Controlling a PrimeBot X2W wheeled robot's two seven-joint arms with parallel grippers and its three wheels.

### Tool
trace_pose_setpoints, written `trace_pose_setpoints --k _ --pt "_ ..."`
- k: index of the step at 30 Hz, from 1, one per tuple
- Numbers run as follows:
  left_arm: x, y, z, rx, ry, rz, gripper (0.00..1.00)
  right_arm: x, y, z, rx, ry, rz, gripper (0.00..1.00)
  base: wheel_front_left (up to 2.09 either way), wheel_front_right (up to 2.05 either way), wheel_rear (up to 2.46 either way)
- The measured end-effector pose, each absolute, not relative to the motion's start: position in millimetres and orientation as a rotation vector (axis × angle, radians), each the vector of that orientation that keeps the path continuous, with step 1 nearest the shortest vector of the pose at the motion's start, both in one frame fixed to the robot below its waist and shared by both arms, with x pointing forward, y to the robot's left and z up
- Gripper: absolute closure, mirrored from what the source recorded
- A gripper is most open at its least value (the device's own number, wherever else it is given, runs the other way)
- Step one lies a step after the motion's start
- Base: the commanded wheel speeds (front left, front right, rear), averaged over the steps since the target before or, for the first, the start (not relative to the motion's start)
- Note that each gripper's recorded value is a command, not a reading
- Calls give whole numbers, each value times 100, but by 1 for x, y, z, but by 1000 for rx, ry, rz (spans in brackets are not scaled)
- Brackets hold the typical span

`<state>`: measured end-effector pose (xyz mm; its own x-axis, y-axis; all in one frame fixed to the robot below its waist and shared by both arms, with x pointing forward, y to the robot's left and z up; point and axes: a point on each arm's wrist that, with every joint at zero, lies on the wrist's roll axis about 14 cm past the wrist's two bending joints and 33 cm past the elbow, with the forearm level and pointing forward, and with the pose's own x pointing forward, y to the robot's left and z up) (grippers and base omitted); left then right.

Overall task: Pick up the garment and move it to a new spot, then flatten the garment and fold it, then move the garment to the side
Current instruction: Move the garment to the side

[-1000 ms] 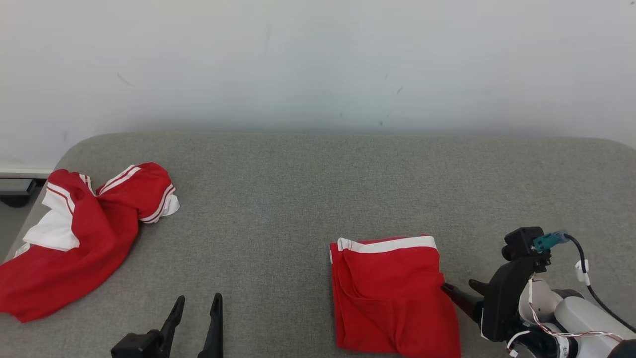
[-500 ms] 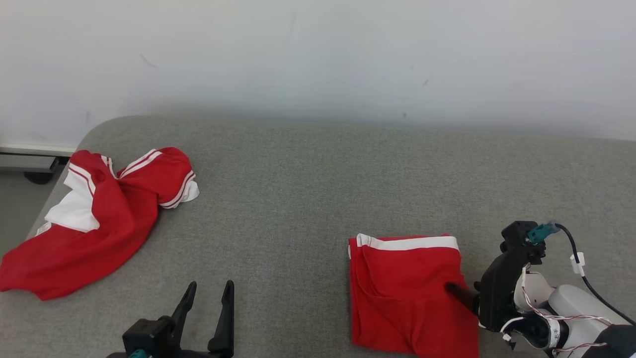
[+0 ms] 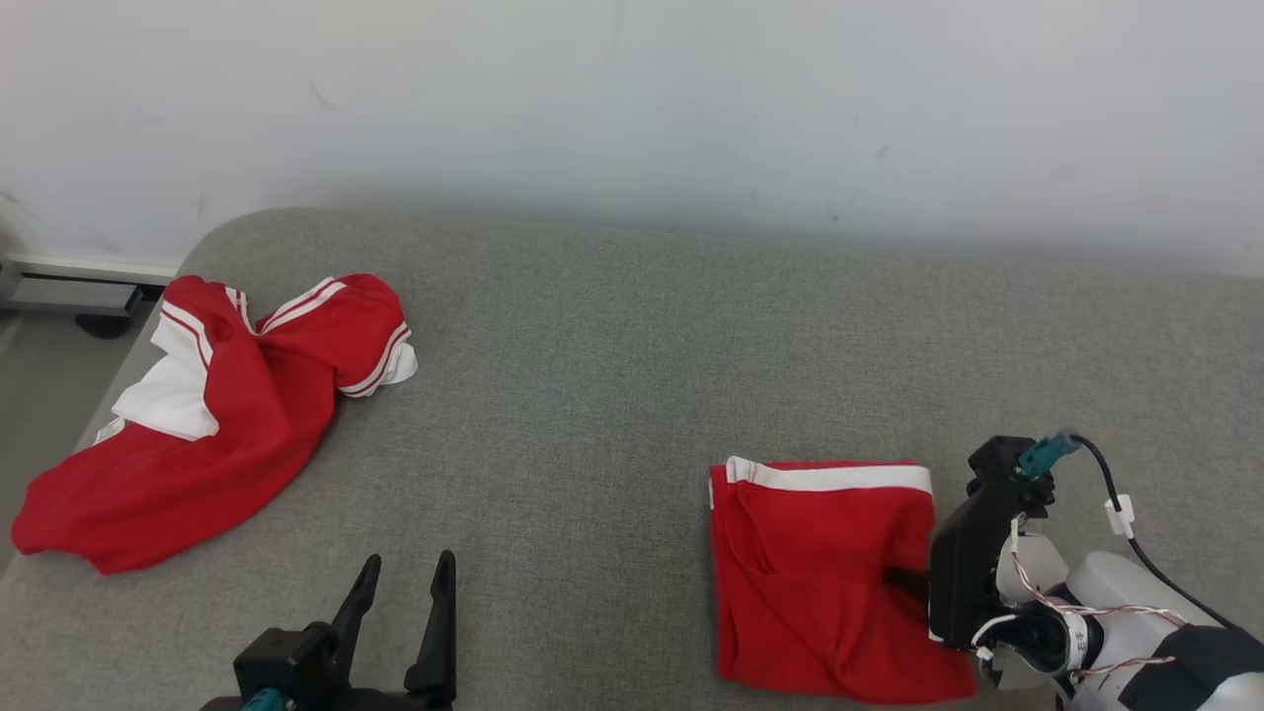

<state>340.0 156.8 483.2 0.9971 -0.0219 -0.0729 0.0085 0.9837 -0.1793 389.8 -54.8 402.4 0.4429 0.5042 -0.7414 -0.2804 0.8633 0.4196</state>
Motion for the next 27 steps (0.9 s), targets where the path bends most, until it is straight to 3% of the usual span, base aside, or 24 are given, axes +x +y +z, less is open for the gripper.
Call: trace_pose_setpoints --k 8,27 --pt "344 149 483 -182 75 -39 0 421 -72 431 271 915 450 100 0 0 0" --pt "362 124 468 -165 132 -135 0 477 -204 449 221 887 136 100 0 0 0"
